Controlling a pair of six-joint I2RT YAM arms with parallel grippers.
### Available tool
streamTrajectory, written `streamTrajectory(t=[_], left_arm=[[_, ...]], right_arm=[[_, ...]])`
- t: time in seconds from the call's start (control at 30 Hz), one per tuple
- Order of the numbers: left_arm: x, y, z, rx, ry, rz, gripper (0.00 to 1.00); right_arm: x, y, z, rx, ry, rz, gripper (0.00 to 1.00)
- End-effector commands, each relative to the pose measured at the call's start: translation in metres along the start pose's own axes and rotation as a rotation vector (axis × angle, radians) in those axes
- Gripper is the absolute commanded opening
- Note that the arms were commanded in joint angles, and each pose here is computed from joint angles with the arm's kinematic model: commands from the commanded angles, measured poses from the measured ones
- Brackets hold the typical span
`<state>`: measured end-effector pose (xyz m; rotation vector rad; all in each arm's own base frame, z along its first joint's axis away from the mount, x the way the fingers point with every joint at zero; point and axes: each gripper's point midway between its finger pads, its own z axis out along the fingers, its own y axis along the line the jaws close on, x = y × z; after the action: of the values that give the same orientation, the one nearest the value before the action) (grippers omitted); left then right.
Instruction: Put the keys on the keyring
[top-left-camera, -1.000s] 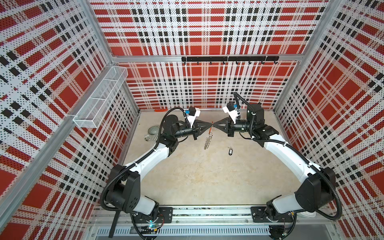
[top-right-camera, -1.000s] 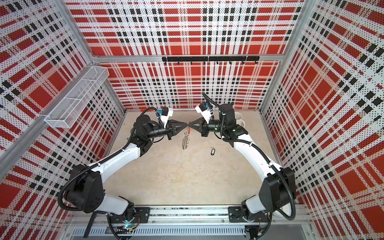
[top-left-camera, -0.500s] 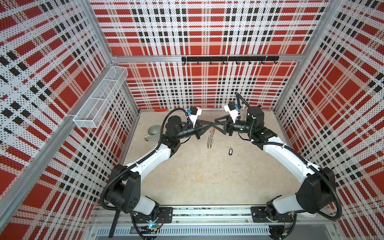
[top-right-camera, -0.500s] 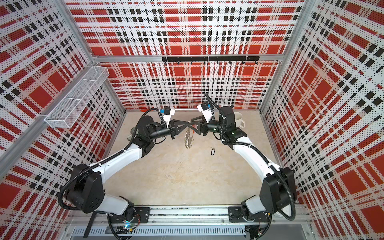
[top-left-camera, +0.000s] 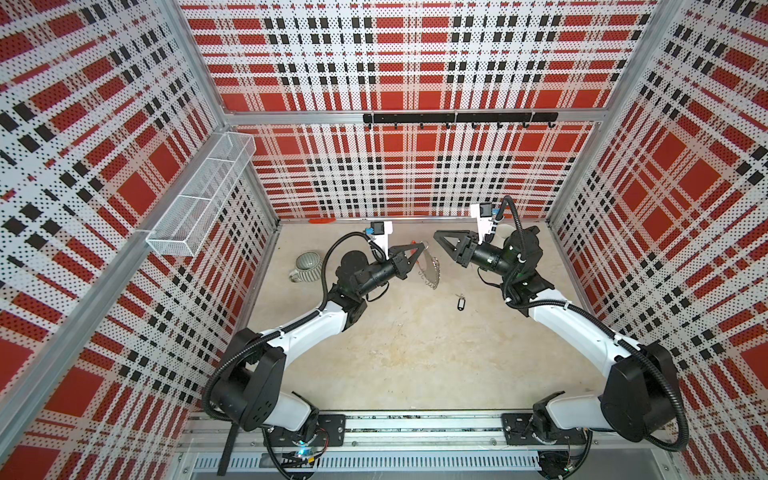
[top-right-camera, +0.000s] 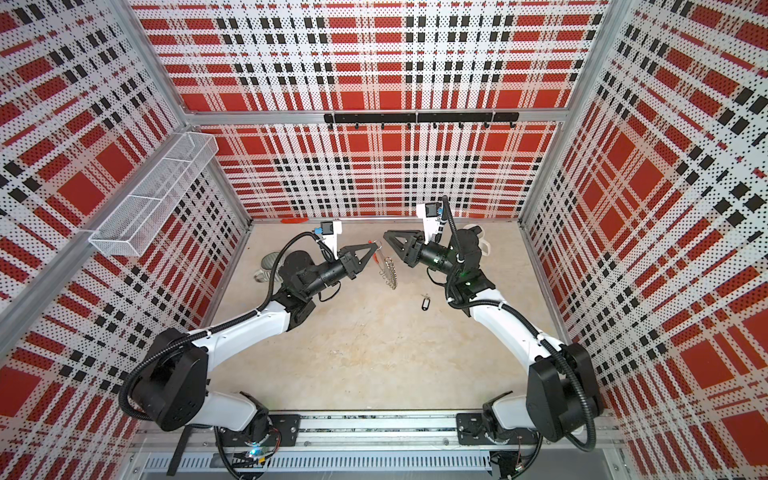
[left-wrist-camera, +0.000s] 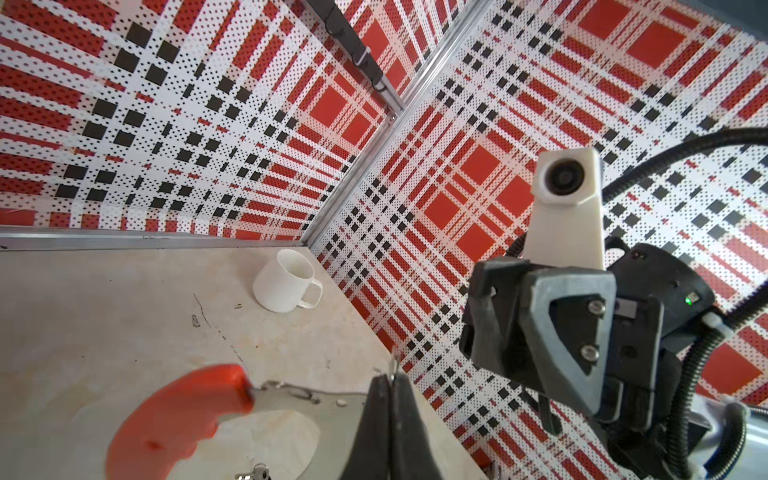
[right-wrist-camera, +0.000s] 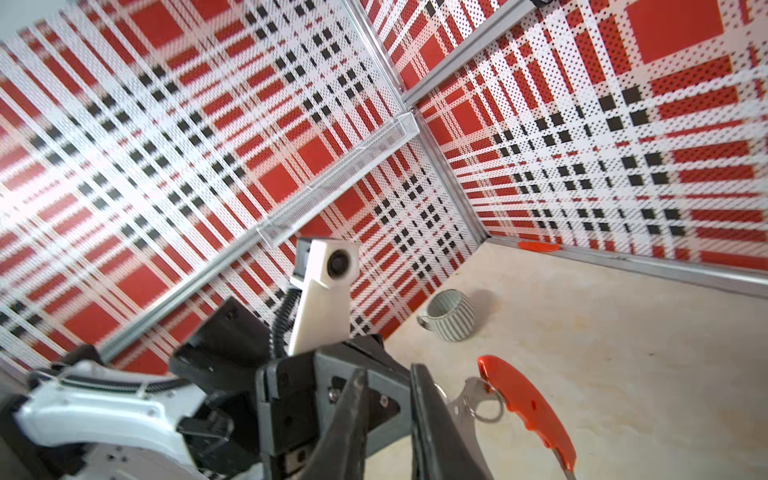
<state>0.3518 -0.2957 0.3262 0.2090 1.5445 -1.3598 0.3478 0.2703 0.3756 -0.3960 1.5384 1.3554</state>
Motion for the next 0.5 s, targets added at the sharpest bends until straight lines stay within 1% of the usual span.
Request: streamTrajectory(t=[0.0,0.1,0.27,0.47], left_arm=[[-0.034,-0.044,-0.010,0.145,-0.139,-0.005,0.00],[-0.035,-0.052,-0.011,0.184,-0.142,-0.005,0.00],[-0.041,-0.057,-0.014,0.203,-0.170,-0.012,0.00],[-0.049,-0.065,-0.018,0.248,-0.212,-0.064,0.00]], right_arm=[[-0.013,0.008,0.006,-0.045,-0.046,0.073,0.18],[-0.013,0.007,0.010,-0.066,-0.039,0.093,0.18],[-0.007,0.010,0.014,-0.103,-0.027,0.120,0.17],[-0.001,0.021,0.020,-0.145,-0.007,0.116,0.20]])
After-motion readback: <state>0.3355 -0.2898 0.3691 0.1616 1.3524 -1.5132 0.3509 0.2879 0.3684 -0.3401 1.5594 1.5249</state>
